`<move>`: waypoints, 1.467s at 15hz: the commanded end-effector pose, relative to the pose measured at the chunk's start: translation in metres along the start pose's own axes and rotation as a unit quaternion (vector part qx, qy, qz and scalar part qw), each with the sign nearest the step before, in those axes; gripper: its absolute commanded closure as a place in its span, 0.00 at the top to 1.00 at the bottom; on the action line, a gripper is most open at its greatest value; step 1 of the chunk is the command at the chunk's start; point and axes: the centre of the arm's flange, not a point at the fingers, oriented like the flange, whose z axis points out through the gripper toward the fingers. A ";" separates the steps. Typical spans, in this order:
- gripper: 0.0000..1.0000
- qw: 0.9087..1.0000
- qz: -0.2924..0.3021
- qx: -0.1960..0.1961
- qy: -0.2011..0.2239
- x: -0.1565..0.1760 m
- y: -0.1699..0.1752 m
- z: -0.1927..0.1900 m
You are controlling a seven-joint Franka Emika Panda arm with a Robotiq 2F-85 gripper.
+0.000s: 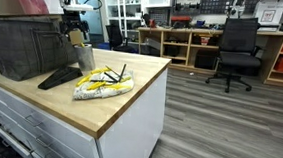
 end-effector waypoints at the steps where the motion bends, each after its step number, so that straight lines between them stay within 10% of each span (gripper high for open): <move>1: 1.00 1.000 0.012 -0.015 0.010 0.006 -0.004 0.000; 22: 1.00 0.997 0.012 -0.032 0.065 0.030 0.023 0.013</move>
